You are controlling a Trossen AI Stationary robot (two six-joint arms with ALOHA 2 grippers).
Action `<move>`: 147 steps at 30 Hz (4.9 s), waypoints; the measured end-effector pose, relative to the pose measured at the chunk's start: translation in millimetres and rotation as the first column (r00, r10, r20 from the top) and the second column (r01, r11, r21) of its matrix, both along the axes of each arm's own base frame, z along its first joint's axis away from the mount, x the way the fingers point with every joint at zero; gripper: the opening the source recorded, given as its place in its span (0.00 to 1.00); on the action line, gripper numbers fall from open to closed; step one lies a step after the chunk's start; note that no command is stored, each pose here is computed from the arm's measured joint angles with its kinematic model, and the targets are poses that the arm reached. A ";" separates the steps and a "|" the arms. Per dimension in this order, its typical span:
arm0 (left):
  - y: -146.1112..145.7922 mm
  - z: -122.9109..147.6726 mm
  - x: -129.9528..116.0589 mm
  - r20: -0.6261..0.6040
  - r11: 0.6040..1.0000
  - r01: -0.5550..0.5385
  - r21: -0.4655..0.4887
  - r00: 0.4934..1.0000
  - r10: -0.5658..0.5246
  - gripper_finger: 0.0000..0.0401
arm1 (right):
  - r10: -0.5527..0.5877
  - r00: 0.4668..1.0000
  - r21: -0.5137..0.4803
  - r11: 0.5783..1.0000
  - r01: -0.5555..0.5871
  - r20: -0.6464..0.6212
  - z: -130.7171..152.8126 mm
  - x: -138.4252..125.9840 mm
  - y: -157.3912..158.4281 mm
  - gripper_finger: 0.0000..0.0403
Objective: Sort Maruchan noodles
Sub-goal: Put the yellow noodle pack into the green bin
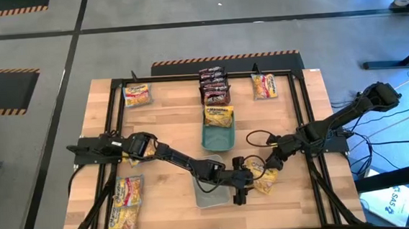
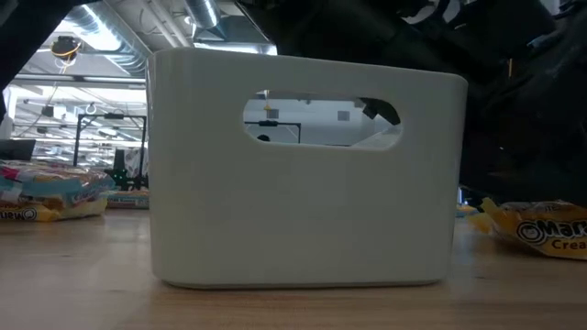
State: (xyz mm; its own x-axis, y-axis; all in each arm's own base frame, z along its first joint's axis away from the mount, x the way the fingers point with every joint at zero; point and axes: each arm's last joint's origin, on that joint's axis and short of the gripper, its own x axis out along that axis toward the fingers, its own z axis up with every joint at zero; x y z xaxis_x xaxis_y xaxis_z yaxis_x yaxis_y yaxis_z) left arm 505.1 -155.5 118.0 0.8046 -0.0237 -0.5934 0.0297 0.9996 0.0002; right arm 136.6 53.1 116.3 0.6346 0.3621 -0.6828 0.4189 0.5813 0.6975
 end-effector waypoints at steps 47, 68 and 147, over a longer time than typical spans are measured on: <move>-0.1 9.5 -0.6 0.015 0.997 0.072 0.032 0.997 -0.072 0.56 | -0.040 0.998 0.114 0.993 0.034 0.050 -14.0 25.9 10.5 0.26; -21.9 96.5 -64.1 -0.256 0.947 0.259 0.188 0.944 -0.208 0.56 | 0.081 0.992 -0.025 0.997 -0.079 0.101 6.2 45.5 17.4 0.25; -6.8 3.6 -5.0 -0.033 0.957 0.256 -0.133 0.964 -0.263 0.56 | 0.159 0.987 -0.046 0.986 -0.160 -0.029 6.8 66.6 10.5 0.85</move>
